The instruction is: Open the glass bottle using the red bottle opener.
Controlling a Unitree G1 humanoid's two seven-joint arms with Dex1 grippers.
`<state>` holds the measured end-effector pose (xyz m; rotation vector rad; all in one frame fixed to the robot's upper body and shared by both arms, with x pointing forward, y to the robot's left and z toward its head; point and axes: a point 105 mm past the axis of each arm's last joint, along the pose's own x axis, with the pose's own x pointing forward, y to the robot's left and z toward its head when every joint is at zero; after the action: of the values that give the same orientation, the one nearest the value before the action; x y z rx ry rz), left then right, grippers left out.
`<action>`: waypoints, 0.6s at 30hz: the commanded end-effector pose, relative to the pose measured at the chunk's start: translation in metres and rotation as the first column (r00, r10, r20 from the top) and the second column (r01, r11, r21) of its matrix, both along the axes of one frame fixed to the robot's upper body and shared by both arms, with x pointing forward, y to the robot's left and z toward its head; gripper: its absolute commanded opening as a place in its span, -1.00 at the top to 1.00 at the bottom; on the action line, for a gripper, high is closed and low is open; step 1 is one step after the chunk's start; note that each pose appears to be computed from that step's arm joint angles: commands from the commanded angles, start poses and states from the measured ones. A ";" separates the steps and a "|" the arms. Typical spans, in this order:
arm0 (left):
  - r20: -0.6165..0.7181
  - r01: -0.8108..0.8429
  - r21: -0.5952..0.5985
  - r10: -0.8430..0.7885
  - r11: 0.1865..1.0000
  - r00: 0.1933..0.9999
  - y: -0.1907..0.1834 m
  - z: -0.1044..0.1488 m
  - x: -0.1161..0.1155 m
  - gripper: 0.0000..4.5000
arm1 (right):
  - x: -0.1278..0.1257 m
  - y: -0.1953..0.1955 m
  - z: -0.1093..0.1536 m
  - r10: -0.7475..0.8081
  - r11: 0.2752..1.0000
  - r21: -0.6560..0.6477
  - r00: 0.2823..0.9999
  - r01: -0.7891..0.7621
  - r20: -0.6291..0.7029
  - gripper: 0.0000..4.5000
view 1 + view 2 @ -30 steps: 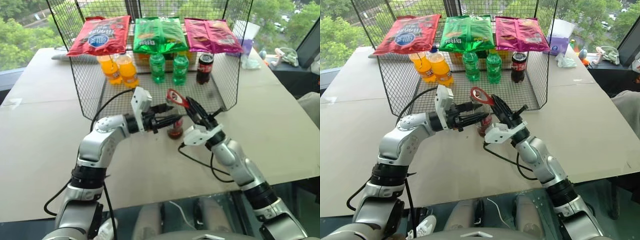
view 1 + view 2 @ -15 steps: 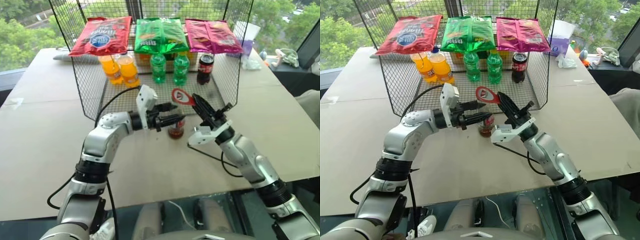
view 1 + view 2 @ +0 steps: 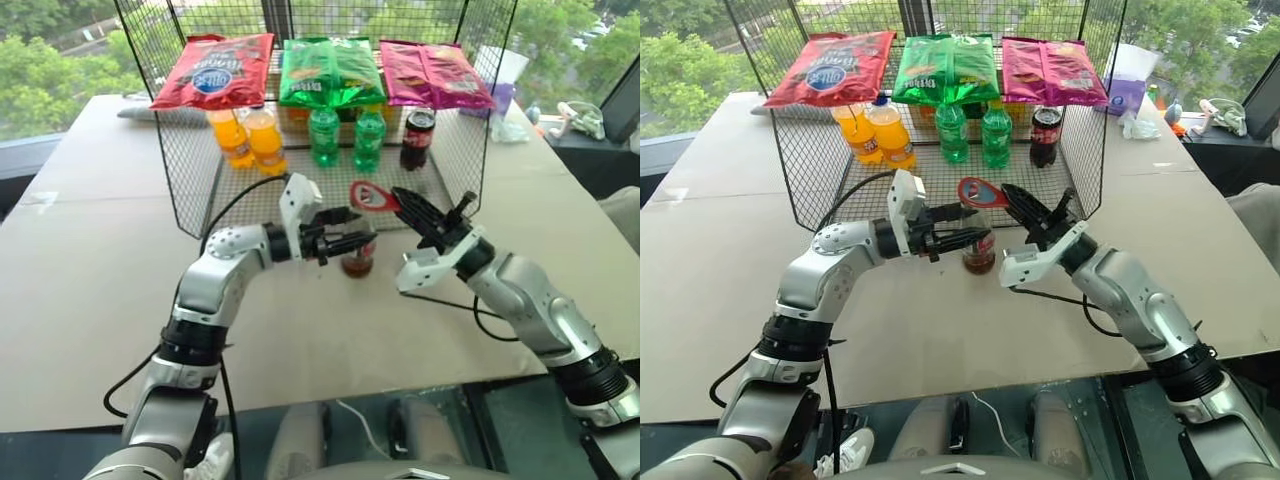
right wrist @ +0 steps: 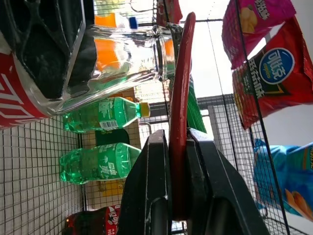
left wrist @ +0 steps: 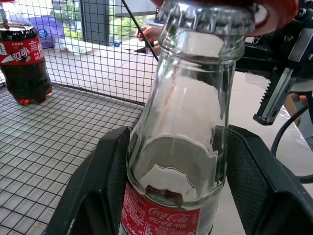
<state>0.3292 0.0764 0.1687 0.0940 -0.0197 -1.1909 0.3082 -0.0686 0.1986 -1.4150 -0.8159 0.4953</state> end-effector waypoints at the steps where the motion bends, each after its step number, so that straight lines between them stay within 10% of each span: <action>1: 0.060 0.016 0.045 -0.018 0.999 0.998 -0.006 0.004 0.000 -0.01 | 0.012 -0.017 -0.010 -0.079 0.987 -0.142 0.994 0.068 -0.069 1.00; 18: 0.066 0.029 0.043 -0.032 0.999 0.997 -0.005 0.002 0.003 -0.01 | 0.006 -0.007 0.048 0.010 0.994 -0.113 0.999 -0.014 -0.040 1.00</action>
<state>0.3314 0.0684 0.1695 0.1293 -0.0441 -1.2369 0.3149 -0.0734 0.2308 -1.5247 -0.7526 0.6229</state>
